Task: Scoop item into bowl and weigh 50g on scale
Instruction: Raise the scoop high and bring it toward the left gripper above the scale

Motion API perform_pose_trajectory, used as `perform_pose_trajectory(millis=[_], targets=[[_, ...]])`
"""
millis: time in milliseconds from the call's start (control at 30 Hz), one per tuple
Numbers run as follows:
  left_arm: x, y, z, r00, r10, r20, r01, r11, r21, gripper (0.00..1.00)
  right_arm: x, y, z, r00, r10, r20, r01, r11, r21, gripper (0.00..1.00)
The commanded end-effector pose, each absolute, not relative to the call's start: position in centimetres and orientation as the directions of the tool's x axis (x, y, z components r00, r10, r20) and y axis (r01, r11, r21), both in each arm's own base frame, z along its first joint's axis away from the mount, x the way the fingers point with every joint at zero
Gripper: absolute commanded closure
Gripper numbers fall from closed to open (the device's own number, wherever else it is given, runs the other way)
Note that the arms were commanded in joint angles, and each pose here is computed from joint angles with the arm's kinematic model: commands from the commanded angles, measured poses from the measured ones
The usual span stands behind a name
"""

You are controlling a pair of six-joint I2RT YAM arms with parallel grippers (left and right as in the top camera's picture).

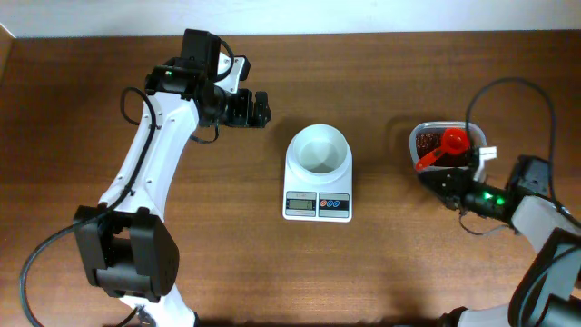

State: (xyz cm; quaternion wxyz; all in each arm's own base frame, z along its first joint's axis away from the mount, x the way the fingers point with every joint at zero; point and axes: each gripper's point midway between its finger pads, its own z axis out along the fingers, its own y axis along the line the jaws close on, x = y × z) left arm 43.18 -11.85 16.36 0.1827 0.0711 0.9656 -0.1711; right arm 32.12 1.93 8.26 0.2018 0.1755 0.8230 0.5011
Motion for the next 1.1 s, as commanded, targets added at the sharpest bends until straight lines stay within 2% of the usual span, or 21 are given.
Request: perform_pose_trajectory(millis=[0, 100, 133, 267, 400, 533, 600, 633, 733, 867, 1067], targets=[[43.0, -12.0, 17.8, -0.906, 0.089, -0.413, 0.229, 0.926, -0.302, 0.01, 35.3, 0.9, 13.6, -0.812, 0.527, -0.249, 0.096, 0.542, 0.835, 0.73], [43.0, -12.0, 17.8, -0.906, 0.089, -0.413, 0.229, 0.925, -0.302, 0.01, 36.1, -0.6, 15.7, -0.78, 0.549, -0.301, 0.197, 0.671, 0.715, 0.67], [43.1, -12.0, 17.8, -0.906, 0.089, -0.413, 0.229, 0.926, -0.301, 0.01, 36.2, -1.3, 15.6, -0.771, 0.55, -0.321, 0.239, 0.717, 0.655, 0.61], [43.1, -12.0, 17.9, -0.905, 0.089, -0.416, 0.23, 0.925, -0.301, 0.01, 36.5, -3.1, 13.0, -0.753, 0.544, -0.371, 0.374, 0.816, 0.44, 0.5], [43.2, -12.0, 17.9, -0.904, 0.089, -0.418, 0.23, 0.925, -0.301, 0.01, 36.9, -3.1, 10.3, -0.751, 0.563, -0.345, 0.456, 0.82, 0.346, 0.42], [43.1, -12.0, 17.8, -0.906, 0.089, -0.415, 0.229, 0.925, -0.302, 0.01, 38.4, -3.5, 8.4, -0.702, 0.635, -0.322, 0.529, 0.768, 0.362, 0.35], [43.1, -12.0, 17.8, -0.906, 0.089, -0.415, 0.229, 0.925, -0.302, 0.01, 38.7, -3.5, 7.0, -0.688, 0.665, -0.29, 0.563, 0.742, 0.364, 0.36], [43.1, -12.0, 17.8, -0.906, 0.089, -0.414, 0.229, 0.925, -0.302, 0.01, 38.8, -3.6, 6.6, -0.69, 0.665, -0.285, 0.566, 0.741, 0.361, 0.39], [43.1, -12.0, 17.8, -0.906, 0.089, -0.414, 0.229, 0.925, -0.302, 0.01, 39.2, -3.6, 6.0, -0.69, 0.665, -0.287, 0.565, 0.742, 0.362, 0.6], [43.1, -12.0, 17.8, -0.906, 0.089, -0.414, 0.229, 0.925, -0.302, 0.01, 39.3, -3.6, 6.1, -0.688, 0.664, -0.292, 0.562, 0.742, 0.365, 0.75], [43.1, -12.0, 17.8, -0.906, 0.089, -0.414, 0.229, 0.925, -0.302, 0.01, 39.5, -3.7, 7.3, -0.681, 0.661, -0.315, 0.55, 0.746, 0.376, 0.79]])
